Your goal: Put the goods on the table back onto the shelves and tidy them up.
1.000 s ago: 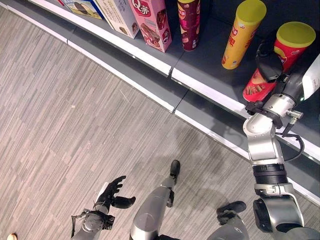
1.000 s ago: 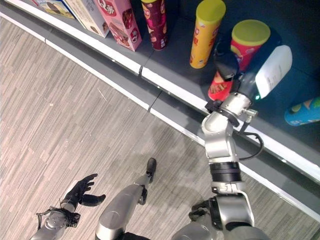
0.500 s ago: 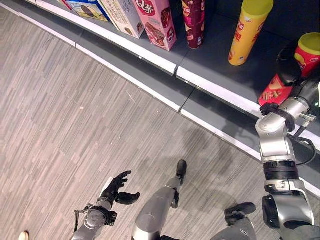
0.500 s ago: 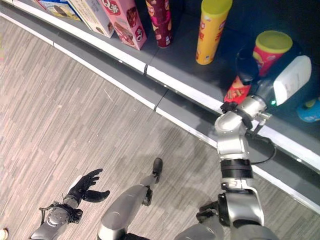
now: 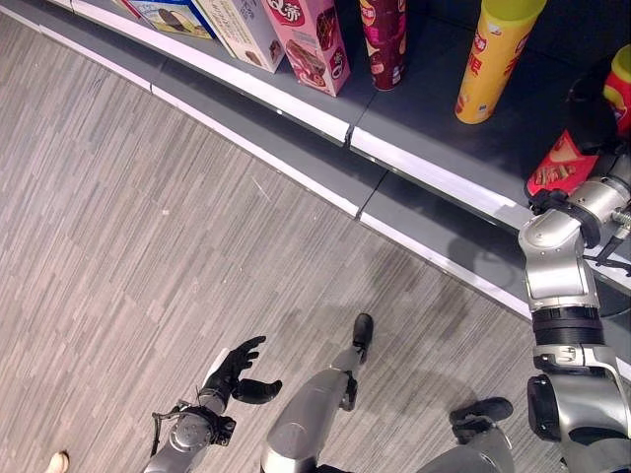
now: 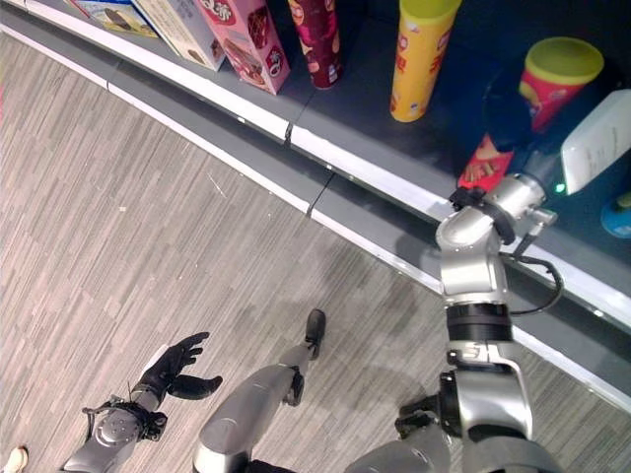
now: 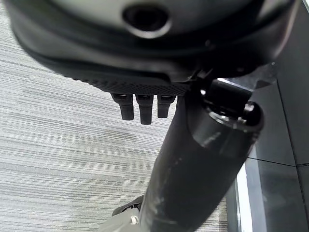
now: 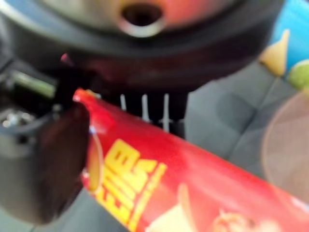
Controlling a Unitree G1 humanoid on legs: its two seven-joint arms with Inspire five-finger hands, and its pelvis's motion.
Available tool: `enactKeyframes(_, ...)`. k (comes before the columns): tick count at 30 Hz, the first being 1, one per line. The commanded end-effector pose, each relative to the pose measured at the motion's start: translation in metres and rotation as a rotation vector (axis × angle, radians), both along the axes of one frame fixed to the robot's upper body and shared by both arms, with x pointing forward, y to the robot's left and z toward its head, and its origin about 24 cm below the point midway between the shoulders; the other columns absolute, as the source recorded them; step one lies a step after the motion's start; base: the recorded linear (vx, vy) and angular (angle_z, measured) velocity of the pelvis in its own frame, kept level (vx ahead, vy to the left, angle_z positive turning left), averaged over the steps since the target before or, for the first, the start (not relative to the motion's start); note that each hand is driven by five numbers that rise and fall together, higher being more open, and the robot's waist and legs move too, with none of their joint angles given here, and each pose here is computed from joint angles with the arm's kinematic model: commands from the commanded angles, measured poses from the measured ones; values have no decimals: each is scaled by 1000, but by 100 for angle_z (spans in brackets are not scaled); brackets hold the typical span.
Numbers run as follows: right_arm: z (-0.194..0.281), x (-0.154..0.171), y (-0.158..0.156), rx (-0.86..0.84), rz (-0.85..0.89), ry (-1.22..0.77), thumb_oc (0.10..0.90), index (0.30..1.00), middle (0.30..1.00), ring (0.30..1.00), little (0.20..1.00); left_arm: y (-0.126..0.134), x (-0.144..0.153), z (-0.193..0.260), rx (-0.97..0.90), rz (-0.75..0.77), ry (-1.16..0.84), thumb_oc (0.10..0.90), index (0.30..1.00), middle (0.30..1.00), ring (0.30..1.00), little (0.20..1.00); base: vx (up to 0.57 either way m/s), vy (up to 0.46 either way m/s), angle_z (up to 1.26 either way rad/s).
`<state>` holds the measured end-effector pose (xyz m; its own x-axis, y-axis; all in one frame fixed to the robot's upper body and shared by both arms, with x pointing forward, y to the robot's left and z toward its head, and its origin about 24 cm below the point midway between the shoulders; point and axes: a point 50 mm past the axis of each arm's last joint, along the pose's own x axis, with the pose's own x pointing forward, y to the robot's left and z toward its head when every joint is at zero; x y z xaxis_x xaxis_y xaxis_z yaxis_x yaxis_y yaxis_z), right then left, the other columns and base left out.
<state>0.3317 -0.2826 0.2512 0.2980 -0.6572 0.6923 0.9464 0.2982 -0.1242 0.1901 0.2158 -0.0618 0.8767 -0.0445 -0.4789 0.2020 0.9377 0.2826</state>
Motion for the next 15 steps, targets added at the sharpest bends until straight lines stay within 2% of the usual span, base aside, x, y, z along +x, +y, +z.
enactKeyframes(1,102,-46,-18,-222,-117,-371,400,300,300,300,300,9,-10,3,5,-10,-19,800,900,900,900,900,0,0,0)
enactKeyframes(15,118,-56,-27,-240,-162,-410,400,300,300,300,300,5,-13,7,-52,-16,-36,800,900,900,900,900,13,7,0)
